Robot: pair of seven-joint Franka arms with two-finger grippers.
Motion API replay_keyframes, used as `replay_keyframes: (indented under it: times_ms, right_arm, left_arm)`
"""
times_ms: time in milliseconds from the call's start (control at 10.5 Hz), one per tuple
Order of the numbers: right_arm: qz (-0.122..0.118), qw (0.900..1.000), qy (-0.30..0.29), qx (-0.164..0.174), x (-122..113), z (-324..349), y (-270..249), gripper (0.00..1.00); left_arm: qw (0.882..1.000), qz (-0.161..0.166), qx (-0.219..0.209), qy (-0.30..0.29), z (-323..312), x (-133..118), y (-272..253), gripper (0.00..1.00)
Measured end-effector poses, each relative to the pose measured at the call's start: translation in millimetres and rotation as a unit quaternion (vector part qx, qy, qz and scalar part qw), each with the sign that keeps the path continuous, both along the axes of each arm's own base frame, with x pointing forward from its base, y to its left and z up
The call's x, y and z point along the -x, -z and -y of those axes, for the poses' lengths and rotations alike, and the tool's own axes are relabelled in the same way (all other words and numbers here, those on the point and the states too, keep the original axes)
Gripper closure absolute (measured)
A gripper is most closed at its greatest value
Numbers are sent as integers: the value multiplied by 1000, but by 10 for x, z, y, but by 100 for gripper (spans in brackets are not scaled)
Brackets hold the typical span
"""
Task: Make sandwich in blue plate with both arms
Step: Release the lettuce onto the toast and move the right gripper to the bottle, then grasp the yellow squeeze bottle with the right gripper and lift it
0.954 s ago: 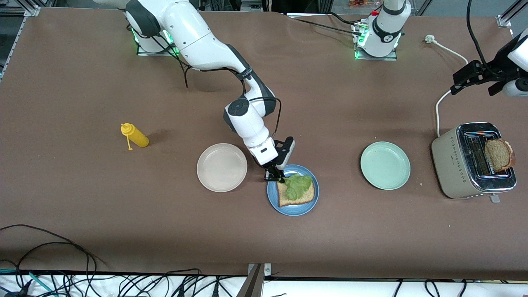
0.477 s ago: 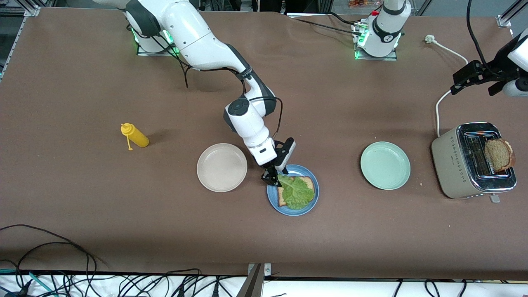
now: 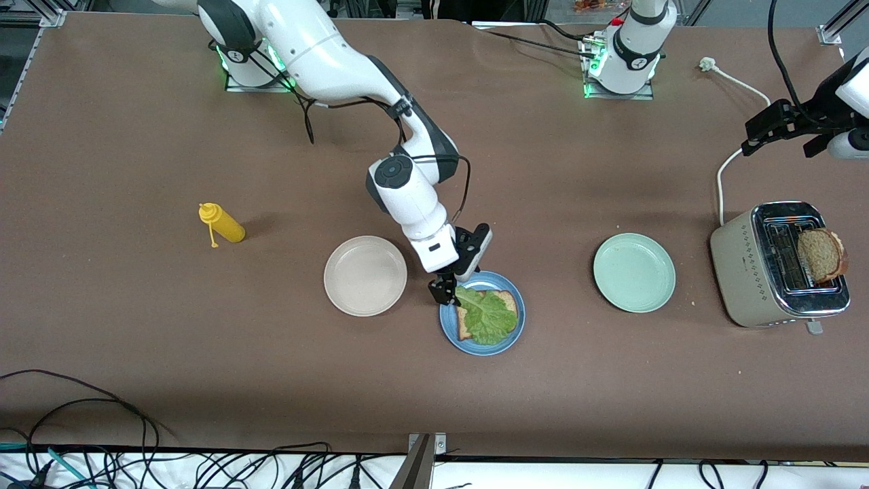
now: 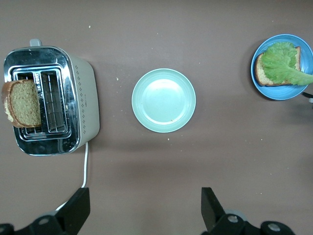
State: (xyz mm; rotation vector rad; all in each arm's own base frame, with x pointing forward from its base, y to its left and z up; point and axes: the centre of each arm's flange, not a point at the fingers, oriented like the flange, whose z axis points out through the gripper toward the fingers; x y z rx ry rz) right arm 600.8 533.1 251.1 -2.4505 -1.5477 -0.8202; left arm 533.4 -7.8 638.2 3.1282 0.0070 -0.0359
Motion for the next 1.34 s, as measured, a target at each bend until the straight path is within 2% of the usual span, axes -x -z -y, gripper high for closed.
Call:
replay_keyframes:
  times_ms: [286,477,668,859,1145,1241,1336]
  right_arm:
    - [-88,995,25,46,-223,609,-959,0]
    - [-142,983,68,93,-412,1435,-1631,0]
    - [-186,967,117,126,-511,2363,-2192,0]
    - [-224,952,135,156,-529,3136,-2430,0]
    - [-294,916,201,187,-502,4280,-2486,0]
    - [-308,908,210,190,-479,4573,-2466,0]
    - [-317,905,206,194,-449,4846,-2426,0]
  left_arm:
    - [1000,0,0,0,-2,-2,1,0]
    - [1000,0,0,0,-3,-3,2,0]
    - [1000,0,0,0,-4,-4,2,0]
    - [1000,0,0,0,-5,-4,2,0]
    - [1000,0,0,-1,-11,-5,2,0]
    - [1000,0,0,-1,-13,-5,1,0]
    - [1000,0,0,-1,-14,-5,2,0]
